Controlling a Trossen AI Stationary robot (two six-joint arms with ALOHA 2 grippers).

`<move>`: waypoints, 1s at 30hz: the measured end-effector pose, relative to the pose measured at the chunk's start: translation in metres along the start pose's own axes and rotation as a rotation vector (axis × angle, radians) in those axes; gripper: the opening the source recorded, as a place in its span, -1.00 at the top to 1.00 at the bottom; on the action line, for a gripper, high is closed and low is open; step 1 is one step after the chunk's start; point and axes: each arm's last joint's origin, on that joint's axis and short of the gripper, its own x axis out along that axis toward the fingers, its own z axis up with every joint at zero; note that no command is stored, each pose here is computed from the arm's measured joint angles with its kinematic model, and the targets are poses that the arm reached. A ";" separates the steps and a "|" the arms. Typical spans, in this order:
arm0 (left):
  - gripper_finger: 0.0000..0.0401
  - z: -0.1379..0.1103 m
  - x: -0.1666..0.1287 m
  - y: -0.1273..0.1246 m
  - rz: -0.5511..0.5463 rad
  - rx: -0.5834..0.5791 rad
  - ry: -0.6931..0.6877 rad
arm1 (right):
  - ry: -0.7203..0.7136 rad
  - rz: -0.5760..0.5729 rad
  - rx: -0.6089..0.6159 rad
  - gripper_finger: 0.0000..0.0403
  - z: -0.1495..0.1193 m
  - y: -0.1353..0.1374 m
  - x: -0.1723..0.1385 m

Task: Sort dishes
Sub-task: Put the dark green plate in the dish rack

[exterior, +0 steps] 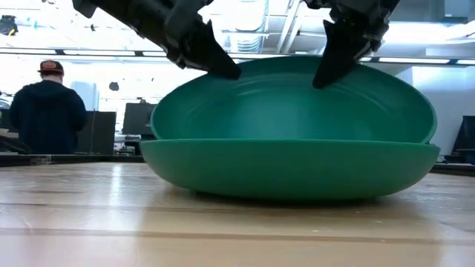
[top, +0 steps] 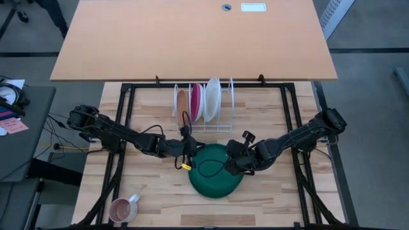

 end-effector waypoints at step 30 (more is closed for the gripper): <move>0.15 0.074 -0.201 0.061 -0.192 -0.379 -0.413 | -0.320 -0.096 -0.177 0.96 0.089 -0.028 -0.121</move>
